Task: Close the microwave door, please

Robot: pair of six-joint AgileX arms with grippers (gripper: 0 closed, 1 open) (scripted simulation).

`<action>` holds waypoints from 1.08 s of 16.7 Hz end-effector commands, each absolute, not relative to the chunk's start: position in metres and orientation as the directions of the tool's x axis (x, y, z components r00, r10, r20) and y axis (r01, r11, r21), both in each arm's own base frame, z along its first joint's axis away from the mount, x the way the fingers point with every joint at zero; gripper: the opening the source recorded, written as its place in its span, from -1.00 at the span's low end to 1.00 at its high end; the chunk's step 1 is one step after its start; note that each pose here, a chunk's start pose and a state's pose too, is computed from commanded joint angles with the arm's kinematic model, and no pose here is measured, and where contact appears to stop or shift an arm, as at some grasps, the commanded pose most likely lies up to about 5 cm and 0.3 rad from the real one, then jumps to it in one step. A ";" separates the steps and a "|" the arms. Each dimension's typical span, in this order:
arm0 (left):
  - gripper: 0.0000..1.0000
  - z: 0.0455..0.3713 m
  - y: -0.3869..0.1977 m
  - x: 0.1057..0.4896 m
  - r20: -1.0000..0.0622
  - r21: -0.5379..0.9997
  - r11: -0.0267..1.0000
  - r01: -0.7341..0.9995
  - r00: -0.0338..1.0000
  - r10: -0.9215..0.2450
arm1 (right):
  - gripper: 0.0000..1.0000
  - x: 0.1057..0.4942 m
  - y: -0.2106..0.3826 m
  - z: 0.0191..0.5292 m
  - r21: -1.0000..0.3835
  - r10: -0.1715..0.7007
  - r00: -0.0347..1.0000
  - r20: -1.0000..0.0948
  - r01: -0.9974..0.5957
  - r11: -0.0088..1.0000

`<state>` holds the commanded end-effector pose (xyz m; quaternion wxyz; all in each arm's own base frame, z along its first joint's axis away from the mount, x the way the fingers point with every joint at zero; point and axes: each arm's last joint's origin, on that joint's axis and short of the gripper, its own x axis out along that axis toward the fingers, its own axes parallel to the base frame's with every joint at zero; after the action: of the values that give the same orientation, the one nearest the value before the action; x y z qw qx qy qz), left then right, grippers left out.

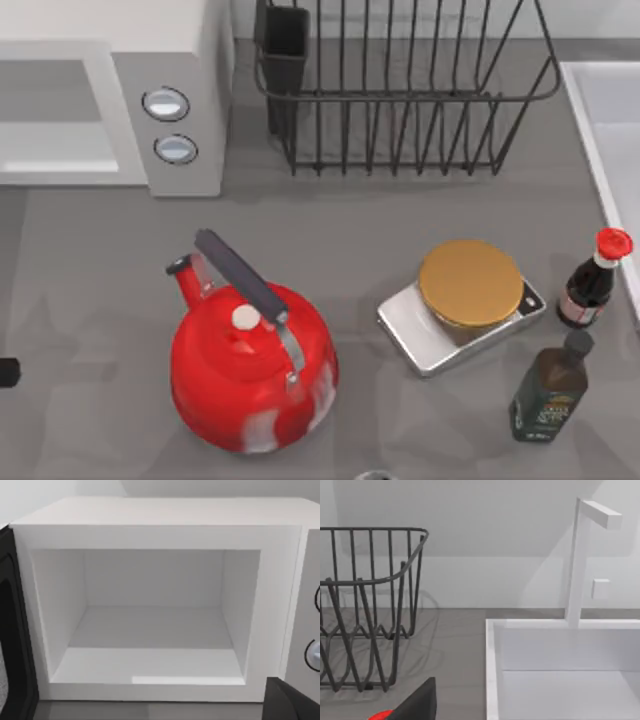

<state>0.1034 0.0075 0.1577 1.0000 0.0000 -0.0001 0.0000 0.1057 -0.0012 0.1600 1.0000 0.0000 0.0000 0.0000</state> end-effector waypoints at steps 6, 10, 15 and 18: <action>-1.00 0.154 0.022 0.097 0.000 0.000 1.000 0.000 1.000 0.000 | 1.00 0.106 -0.001 0.160 0.000 0.000 1.000 0.000 0.000 1.000; -1.00 0.154 0.023 0.097 0.000 0.000 1.000 0.000 1.000 0.000 | 1.00 0.106 -0.001 0.160 0.000 0.000 1.000 0.000 0.000 1.000; -1.00 0.162 0.018 0.098 0.002 0.001 1.000 0.000 1.000 0.000 | 1.00 0.106 -0.001 0.160 0.000 0.000 1.000 0.000 0.000 1.000; -1.00 0.171 0.010 0.100 0.002 0.001 1.000 0.000 1.000 0.000 | 1.00 0.106 -0.001 0.160 0.000 0.000 1.000 0.000 0.000 1.000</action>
<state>0.0997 0.0097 0.1708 1.0000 0.0007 -0.0010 0.0000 0.1057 -0.0012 0.1600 1.0000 0.0000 0.0000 0.0000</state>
